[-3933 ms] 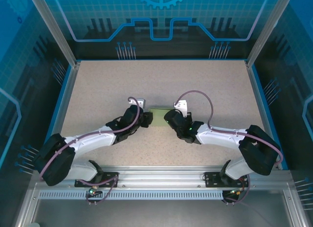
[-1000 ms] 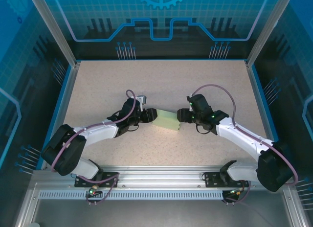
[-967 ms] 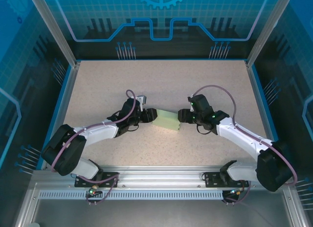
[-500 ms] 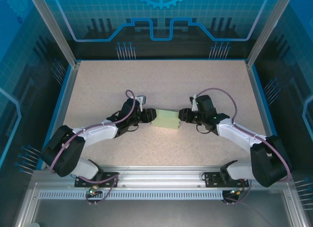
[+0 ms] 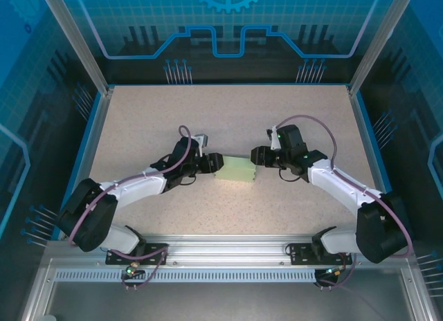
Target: Fold the paper box
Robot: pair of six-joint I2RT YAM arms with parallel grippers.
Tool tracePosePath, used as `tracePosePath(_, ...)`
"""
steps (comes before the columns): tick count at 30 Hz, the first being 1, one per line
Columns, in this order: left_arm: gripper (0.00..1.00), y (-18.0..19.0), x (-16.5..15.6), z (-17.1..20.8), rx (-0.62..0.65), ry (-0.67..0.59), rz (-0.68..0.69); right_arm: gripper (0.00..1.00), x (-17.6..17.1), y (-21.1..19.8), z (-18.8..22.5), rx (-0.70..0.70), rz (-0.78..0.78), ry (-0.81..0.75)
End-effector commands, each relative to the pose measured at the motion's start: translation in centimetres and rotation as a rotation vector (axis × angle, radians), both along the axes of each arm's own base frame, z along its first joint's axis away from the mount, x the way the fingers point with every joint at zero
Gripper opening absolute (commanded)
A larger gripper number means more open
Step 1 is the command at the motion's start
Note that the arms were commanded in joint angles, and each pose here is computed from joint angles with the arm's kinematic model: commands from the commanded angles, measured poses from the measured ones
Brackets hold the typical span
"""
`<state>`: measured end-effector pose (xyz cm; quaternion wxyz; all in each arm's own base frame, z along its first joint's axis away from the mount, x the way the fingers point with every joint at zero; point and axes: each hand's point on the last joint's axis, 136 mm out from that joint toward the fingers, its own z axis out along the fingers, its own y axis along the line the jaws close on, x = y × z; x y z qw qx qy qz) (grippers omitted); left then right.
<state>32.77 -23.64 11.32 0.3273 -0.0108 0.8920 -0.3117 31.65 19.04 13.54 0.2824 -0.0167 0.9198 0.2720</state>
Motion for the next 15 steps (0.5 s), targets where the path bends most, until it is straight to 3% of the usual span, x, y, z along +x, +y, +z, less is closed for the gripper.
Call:
tracePosePath(1, 0.65, -0.5, 0.7, 2.7, -0.006, -0.064, -0.016, 0.54, -0.7, -0.4, 0.1, -0.02, 0.012, 0.023)
tracePosePath(7, 0.67, -0.7, 0.9, 2.3, 0.007, -0.052, -0.025, 0.57, -2.0, -0.3, -2.1, -0.03, 0.018, 0.08)
tracePosePath(15, 0.59, -1.4, -0.3, 0.6, -0.026, 0.022, -0.067, 0.55, -2.6, 1.3, -3.7, -0.023, 0.051, 0.114)
